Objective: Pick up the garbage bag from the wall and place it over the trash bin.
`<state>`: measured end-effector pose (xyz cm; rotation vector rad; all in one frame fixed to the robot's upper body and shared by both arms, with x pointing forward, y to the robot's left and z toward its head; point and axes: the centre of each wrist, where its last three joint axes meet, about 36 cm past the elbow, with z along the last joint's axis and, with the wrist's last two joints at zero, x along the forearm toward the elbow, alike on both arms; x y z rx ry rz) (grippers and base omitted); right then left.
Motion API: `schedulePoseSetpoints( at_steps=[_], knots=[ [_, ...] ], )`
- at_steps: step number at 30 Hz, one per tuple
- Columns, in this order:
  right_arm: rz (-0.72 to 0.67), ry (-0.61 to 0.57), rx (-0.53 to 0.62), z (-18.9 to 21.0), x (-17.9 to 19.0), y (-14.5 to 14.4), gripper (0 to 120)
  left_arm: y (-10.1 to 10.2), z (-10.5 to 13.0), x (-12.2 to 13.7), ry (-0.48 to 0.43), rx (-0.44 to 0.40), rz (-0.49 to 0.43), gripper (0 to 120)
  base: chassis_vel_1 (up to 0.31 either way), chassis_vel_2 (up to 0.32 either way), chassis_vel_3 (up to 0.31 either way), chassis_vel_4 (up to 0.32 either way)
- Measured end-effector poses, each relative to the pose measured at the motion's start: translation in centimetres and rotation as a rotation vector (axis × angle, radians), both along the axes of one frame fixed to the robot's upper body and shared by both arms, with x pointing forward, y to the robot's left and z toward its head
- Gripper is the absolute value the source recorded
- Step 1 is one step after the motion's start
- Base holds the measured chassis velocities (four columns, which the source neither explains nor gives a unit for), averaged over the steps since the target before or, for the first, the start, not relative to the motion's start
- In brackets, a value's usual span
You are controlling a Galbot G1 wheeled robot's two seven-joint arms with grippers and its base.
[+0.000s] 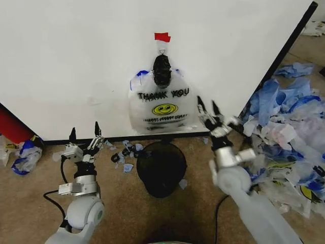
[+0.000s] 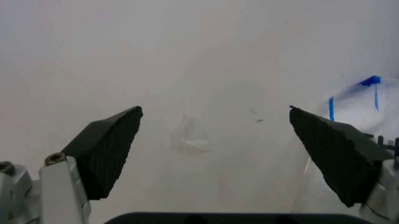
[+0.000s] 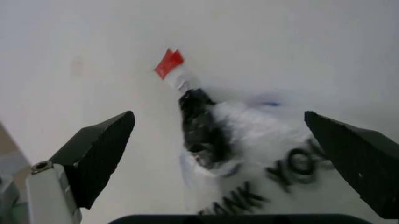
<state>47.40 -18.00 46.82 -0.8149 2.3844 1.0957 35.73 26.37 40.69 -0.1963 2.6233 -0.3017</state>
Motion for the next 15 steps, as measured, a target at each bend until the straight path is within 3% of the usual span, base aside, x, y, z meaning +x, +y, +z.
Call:
schedulePoseSetpoints(
  at_steps=[7,15],
  knots=[
    [0.159,-0.017,0.056,0.2,4.4,3.5,100,0.5,-0.2,-0.9,0.013,0.003,0.024,94,0.0,0.0,0.0,0.0],
    [0.18,-0.001,0.062,0.2,7.3,5.7,100,0.3,-0.6,-1.4,0.017,-0.005,0.041,94,0.0,0.0,0.0,0.0]
  ],
)
